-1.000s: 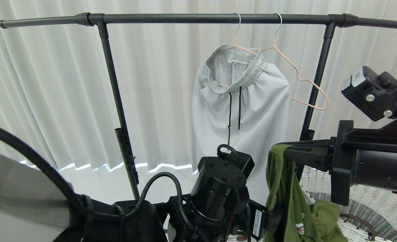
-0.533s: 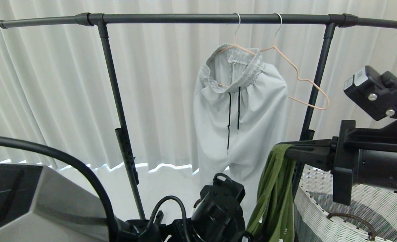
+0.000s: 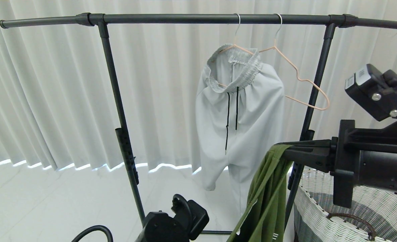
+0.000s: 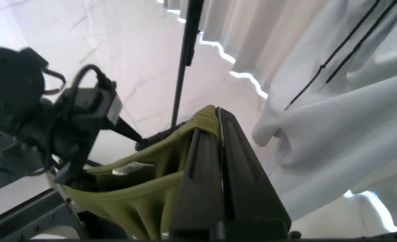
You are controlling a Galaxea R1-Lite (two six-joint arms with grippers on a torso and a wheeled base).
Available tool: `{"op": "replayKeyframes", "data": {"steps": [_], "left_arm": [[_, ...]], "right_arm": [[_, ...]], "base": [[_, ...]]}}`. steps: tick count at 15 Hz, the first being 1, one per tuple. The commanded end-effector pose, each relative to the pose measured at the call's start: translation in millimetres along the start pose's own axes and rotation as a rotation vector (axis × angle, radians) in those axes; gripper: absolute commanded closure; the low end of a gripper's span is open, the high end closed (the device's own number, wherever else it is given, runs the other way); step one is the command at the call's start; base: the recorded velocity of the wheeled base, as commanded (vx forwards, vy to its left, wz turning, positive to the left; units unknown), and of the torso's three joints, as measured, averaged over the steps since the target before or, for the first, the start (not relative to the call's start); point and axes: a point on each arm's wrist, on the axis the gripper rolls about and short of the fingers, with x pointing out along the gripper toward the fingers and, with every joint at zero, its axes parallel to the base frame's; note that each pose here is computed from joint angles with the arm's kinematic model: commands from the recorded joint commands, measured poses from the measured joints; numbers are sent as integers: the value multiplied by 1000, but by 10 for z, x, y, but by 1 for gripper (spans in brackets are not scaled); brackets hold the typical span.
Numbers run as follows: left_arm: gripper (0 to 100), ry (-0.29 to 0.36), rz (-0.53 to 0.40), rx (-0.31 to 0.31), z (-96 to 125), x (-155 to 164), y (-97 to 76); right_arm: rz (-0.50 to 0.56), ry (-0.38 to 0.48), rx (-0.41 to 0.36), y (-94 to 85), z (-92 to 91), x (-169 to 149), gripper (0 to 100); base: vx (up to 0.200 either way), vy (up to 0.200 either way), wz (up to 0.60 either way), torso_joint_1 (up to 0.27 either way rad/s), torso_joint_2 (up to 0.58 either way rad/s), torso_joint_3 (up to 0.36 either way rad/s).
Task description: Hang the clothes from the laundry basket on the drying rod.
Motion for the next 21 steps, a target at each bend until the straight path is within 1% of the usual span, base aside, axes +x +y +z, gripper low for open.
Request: {"op": "replayKeyframes", "data": {"steps": [1, 3, 4, 6, 8, 9, 11, 14, 16, 17, 19, 20, 21], "left_arm": [[0, -41, -12, -7, 22, -139, 9], [0, -48, -17, -3, 24, -167, 7], [0, -51, -6, -12, 28, -163, 22], [0, -76, 17, -31, 64, -203, 75], [0, -66, 42, -50, 34, -207, 151], [0, -71, 40, -52, 42, -210, 149], [0, -111, 0, -37, 64, -230, 72], [0, -104, -4, -30, 48, -221, 57], [0, -81, 3, -22, -24, -227, 74], [0, -70, 1, -15, -66, -237, 72], [0, -46, -4, 21, -153, -261, 51], [0, -26, -1, 65, -225, -287, 74], [0, -16, 3, 84, -262, -300, 90]], "right_arm": [[22, -4, -7, 48, 8, -4, 100], [42, -8, -13, 93, 14, -10, 100], [53, -10, -17, 115, 17, -14, 100], [82, -20, -28, 179, 32, -41, 100], [111, -30, -36, 241, 56, -55, 100], [136, -34, -42, 297, 64, -62, 100], [161, -34, -49, 359, 63, -61, 100], [160, -31, -51, 359, 59, -51, 100], [159, -35, -51, 361, 65, -66, 100], [158, -34, -51, 358, 61, -65, 100], [156, -32, -50, 355, 59, -59, 100], [155, -30, -50, 352, 54, -58, 100], [154, -30, -50, 351, 52, -62, 100]], "base": [[0, 0, 0, 0, 0, 0], [0, 0, 0, 0, 0, 0], [0, 0, 0, 0, 0, 0], [0, 0, 0, 0, 0, 0], [0, 0, 0, 0, 0, 0], [0, 0, 0, 0, 0, 0], [0, 0, 0, 0, 0, 0], [0, 0, 0, 0, 0, 0], [0, 0, 0, 0, 0, 0], [0, 0, 0, 0, 0, 0], [0, 0, 0, 0, 0, 0], [0, 0, 0, 0, 0, 0], [0, 0, 0, 0, 0, 0]]}}
